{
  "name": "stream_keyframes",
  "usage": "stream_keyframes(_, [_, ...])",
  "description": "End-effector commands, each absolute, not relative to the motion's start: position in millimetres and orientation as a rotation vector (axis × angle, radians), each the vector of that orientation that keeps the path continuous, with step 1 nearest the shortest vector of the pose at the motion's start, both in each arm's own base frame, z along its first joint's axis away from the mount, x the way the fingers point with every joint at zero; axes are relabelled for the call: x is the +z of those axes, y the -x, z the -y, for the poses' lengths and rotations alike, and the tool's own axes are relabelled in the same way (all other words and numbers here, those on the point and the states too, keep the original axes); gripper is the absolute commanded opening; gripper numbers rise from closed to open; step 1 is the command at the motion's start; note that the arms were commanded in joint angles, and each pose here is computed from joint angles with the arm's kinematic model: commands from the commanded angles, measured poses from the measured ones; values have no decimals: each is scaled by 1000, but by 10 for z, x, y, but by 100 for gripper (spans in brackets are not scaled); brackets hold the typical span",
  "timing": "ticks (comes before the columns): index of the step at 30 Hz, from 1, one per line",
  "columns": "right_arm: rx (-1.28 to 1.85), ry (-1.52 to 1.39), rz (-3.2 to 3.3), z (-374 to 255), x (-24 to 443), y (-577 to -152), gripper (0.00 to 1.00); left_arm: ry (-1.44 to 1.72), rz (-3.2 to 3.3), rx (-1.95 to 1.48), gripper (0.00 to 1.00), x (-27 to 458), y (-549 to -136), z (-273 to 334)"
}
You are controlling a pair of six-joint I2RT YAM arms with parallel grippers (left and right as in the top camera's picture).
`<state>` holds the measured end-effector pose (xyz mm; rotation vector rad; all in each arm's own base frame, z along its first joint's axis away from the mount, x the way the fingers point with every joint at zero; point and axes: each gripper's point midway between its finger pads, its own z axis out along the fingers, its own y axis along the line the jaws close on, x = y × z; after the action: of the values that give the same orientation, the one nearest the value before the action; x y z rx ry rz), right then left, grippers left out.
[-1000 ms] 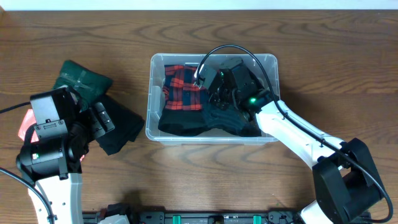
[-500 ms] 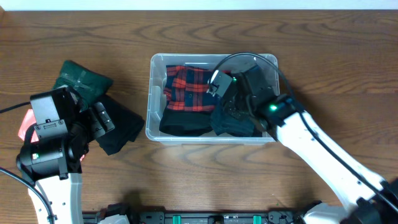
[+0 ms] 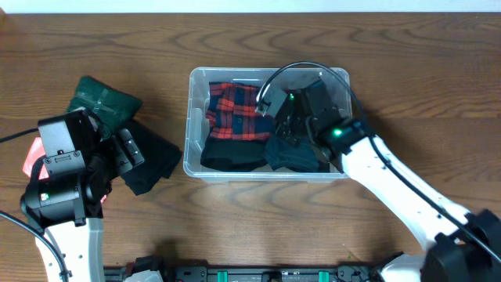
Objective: Pack container
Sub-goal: 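Press and tuck the navy garment into the bin with the right gripper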
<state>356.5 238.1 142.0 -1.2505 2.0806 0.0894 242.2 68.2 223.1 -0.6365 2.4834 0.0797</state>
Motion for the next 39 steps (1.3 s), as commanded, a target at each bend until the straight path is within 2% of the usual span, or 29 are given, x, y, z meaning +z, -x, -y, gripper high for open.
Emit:
stream_keyframes(1, [101,1297,-2200,-2297,1080,-3465,30,659,-2457,94,98,2308,-2424,-718])
stream_keyframes(4, [101,1350,-2310,-2194,840,-3302,28,659,-2456,93,98,2308,-2425,-717])
stream_keyframes(8, [82,1391,-2439,-2028,674,-3088,17,659,-2456,93,98,2308,-2425,-717])
stream_keyframes(13, [-78,1330,-2553,-1761,623,-3038,16,658,-2452,93,98,2315,-2434,-719])
stream_keyframes(21, [-145,1270,-2483,-1783,706,-3243,19,658,-2453,93,98,2313,-2432,-719])
stream_keyframes(29, [-84,1095,-2290,-1970,1263,-3557,21,659,-2456,94,98,2309,-2425,-718])
stream_keyframes(31, [-69,1036,-2275,-1959,1358,-3612,25,659,-2456,94,98,2309,-2425,-719])
stream_keyframes(33, [-49,1008,-2280,-1935,1369,-3642,28,659,-2456,94,98,2309,-2425,-719])
stream_keyframes(39, [-42,893,-2425,-1733,1067,-3647,25,659,-2456,94,98,2309,-2425,-718])
